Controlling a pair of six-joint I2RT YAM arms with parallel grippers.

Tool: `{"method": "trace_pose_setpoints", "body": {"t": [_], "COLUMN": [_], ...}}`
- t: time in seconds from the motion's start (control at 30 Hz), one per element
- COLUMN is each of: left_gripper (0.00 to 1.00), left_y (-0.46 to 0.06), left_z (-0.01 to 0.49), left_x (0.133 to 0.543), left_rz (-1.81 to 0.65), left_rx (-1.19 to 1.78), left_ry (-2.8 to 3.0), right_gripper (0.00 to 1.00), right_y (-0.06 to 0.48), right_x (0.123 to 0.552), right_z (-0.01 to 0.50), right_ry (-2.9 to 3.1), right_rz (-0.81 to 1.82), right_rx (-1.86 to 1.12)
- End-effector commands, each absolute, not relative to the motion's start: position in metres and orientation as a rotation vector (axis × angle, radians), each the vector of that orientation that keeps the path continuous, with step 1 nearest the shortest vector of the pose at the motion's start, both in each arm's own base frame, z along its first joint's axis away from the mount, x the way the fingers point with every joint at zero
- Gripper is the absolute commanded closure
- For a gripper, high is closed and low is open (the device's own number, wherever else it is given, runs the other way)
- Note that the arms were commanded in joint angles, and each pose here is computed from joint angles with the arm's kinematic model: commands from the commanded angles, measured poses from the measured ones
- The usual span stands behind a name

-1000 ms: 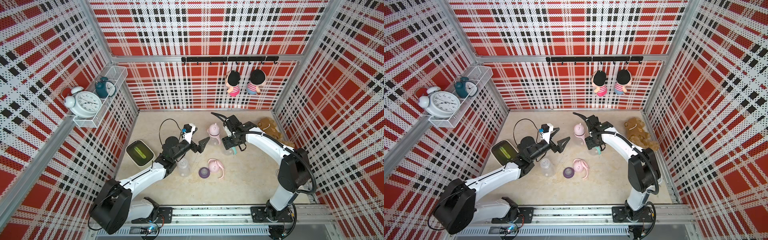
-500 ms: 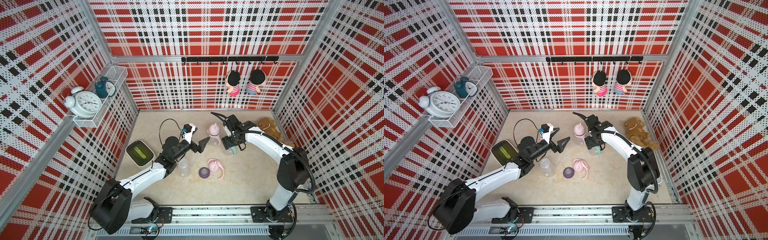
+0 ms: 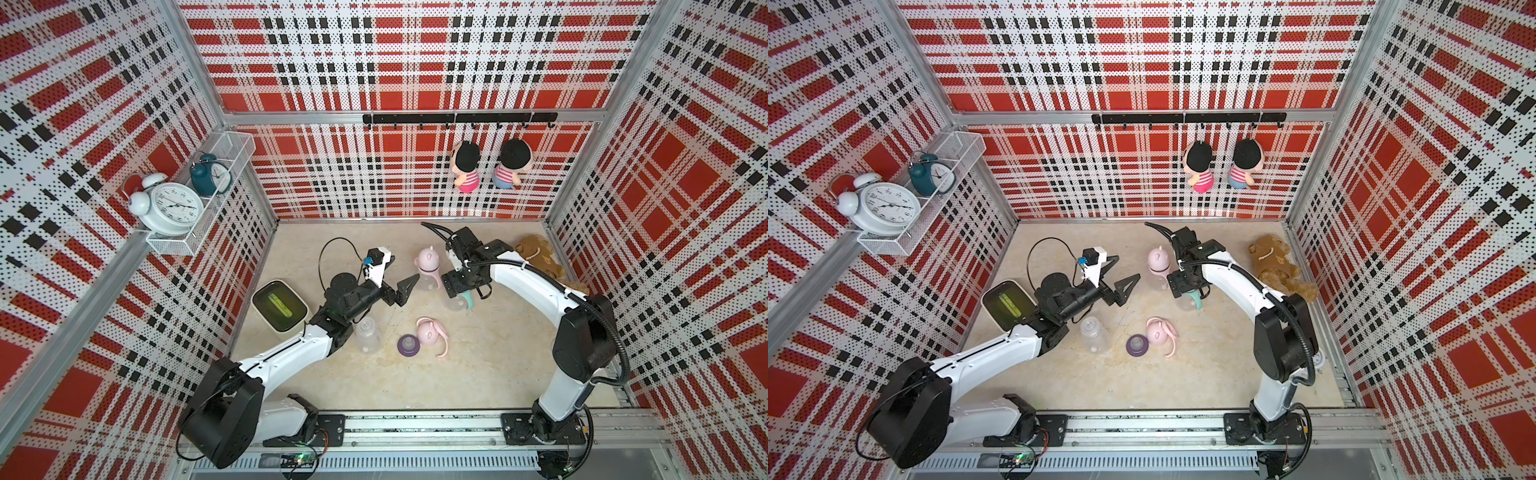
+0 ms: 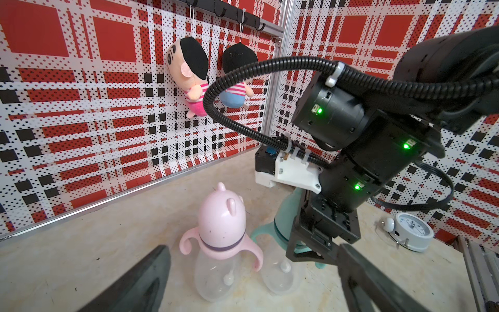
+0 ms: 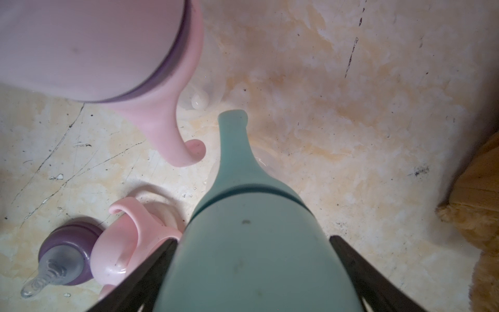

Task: Assemble the baby bottles
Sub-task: Close the lid on the baby bottle.

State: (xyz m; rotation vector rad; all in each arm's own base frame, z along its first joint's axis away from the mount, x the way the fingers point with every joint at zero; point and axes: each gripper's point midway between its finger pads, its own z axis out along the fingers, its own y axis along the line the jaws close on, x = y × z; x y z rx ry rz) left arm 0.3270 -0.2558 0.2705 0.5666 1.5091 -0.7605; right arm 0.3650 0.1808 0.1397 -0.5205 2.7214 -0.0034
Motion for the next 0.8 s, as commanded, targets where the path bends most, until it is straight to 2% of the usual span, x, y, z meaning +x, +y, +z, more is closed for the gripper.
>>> {"method": "trace_pose_setpoints", "body": {"t": [0.0, 0.47, 0.6, 0.77], "left_gripper": [0.02, 0.02, 0.02, 0.02], "left_y": [-0.252, -0.248, -0.233, -0.211], "left_z": [0.277, 0.290, 0.295, 0.296], "left_x": [0.328, 0.340, 0.354, 0.369], "left_rz": [-0.752, -0.771, -0.741, -0.721], "left_rx": [0.558, 0.503, 0.421, 0.293], "left_ry": [1.500, 1.514, 1.541, 1.572], "right_gripper": [0.08, 0.04, 0.04, 0.04], "right_y": [0.179, 0.174, 0.190, 0.228], "right_x": [0.362, 0.330, 0.313, 0.289], "right_z": [0.170, 0.259, 0.283, 0.288], "right_ry": [2.669, 2.460, 2.366, 2.246], "right_rz": [0.037, 0.196, 0.286, 0.300], "right_rx": [-0.517, -0.446, -0.470, -0.600]}}
